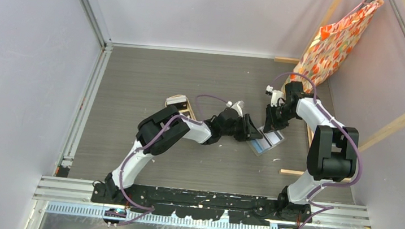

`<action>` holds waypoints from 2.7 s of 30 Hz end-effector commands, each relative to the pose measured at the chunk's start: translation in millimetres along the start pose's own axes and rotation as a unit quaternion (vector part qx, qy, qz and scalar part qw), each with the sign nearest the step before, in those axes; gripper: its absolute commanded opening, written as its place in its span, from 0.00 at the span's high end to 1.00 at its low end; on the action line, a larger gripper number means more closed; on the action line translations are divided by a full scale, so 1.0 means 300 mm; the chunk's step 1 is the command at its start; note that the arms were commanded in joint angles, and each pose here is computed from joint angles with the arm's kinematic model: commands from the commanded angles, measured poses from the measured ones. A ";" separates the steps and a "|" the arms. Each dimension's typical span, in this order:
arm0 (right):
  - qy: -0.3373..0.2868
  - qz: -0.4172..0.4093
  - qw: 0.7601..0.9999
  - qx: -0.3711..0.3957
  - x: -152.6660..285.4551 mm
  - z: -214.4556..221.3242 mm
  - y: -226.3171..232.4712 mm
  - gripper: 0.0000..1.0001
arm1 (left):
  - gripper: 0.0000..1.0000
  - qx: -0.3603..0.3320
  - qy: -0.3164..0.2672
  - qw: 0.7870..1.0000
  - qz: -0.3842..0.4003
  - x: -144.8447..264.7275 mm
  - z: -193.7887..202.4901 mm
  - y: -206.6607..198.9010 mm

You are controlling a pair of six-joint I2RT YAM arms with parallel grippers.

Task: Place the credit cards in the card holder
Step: Turn over the card slot in the card holder.

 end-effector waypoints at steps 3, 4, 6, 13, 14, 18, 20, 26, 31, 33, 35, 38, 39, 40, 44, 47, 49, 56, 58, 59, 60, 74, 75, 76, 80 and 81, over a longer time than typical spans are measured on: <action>-0.006 -0.017 1.000 0.005 0.008 -0.011 0.010 0.87 | 0.71 0.015 -0.028 0.999 -0.020 0.009 -0.041 0.017; -0.008 -0.019 1.000 0.006 0.012 -0.011 0.013 0.87 | 0.76 0.015 -0.028 0.999 -0.021 0.015 -0.045 0.020; -0.014 -0.025 1.000 0.011 0.019 -0.013 0.021 0.87 | 0.88 0.012 -0.029 0.999 -0.022 0.033 -0.053 0.028; -0.024 -0.111 0.993 0.040 0.044 0.005 0.093 0.86 | 0.99 -0.016 0.002 0.998 -0.053 0.177 -0.083 0.053; -0.027 -0.123 0.991 0.047 0.047 0.007 0.102 0.86 | 0.99 -0.030 0.014 0.997 -0.067 0.209 -0.084 0.060; -0.033 -0.135 0.989 0.057 0.042 0.010 0.126 0.86 | 0.99 -0.073 0.064 0.988 -0.117 0.346 -0.084 0.052; -0.030 -0.141 0.988 0.063 0.032 0.012 0.146 0.86 | 1.00 -0.087 0.099 0.980 -0.149 0.411 -0.074 0.059; -0.012 -0.159 0.984 0.079 -0.029 0.006 0.218 0.86 | 0.97 -0.085 0.180 0.959 -0.199 0.510 -0.055 0.093; 0.008 -0.170 0.983 0.062 -0.087 0.006 0.243 0.86 | 0.95 -0.081 0.207 0.952 -0.209 0.489 -0.061 0.100; 0.026 -0.171 0.983 0.061 -0.116 0.015 0.252 0.86 | 0.93 -0.077 0.207 0.953 -0.207 0.473 -0.069 0.094; 0.046 -0.161 0.985 0.053 -0.146 0.024 0.249 0.86 | 0.91 -0.071 0.205 0.955 -0.202 0.461 -0.074 0.088; 0.071 -0.137 0.987 0.039 -0.185 0.034 0.230 0.87 | 0.86 -0.063 0.186 0.964 -0.182 0.443 -0.086 0.068; 0.078 -0.128 0.988 0.036 -0.195 0.039 0.220 0.87 | 0.84 -0.059 0.179 0.967 -0.171 0.439 -0.088 0.058; 0.083 -0.121 0.989 0.034 -0.204 0.043 0.212 0.87 | 0.82 -0.054 0.171 0.971 -0.158 0.431 -0.093 0.047; 0.105 -0.113 0.988 0.027 -0.224 0.054 0.199 0.87 | 0.75 -0.024 0.147 0.984 -0.101 0.396 -0.094 0.018; 0.105 -0.114 0.988 0.027 -0.223 0.054 0.201 0.87 | 0.73 -0.002 0.135 0.989 -0.055 0.367 -0.093 -0.001; 0.105 -0.115 0.988 0.027 -0.221 0.053 0.203 0.87 | 0.72 0.011 0.132 0.991 -0.036 0.354 -0.085 -0.011; 0.104 -0.116 0.987 0.026 -0.217 0.049 0.204 0.87 | 0.67 0.014 0.136 0.991 -0.012 0.316 -0.053 -0.043; 0.099 -0.117 0.988 0.028 -0.212 0.045 0.208 0.87 | 0.67 0.018 0.135 0.991 -0.008 0.306 -0.046 -0.041; 0.097 -0.118 0.988 0.027 -0.211 0.044 0.208 0.87 | 0.66 0.017 0.133 0.991 -0.001 0.302 -0.046 -0.049; 0.098 -0.118 0.988 0.027 -0.211 0.044 0.208 0.87 | 0.66 0.017 0.132 0.991 0.002 0.299 -0.043 -0.056; 0.092 -0.132 0.987 0.025 -0.192 0.036 0.214 0.87 | 0.63 0.007 0.123 0.992 0.002 0.326 -0.033 -0.081; 0.091 -0.138 0.986 0.024 -0.188 0.036 0.216 0.87 | 0.63 0.007 0.123 0.992 0.002 0.326 -0.032 -0.078; 0.091 -0.143 0.985 0.022 -0.183 0.036 0.217 0.87 | 0.63 0.008 0.122 0.993 0.004 0.326 -0.030 -0.076; 0.085 -0.180 0.980 0.015 -0.152 0.031 0.225 0.87 | 0.63 0.007 0.114 0.993 0.012 0.329 -0.026 -0.072; 0.083 -0.182 0.980 0.015 -0.146 0.030 0.223 0.87 | 0.63 0.005 0.112 0.994 0.013 0.332 -0.025 -0.072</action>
Point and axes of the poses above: each gripper's point midway between its finger pads, its own x axis back along the fingers, its own y axis along the line the jaws close on, z = x × y, the point moved 6 cm from there along x, back along the fingers, and after that the axes turned 1 degree about -x, right-handed, at the moved point
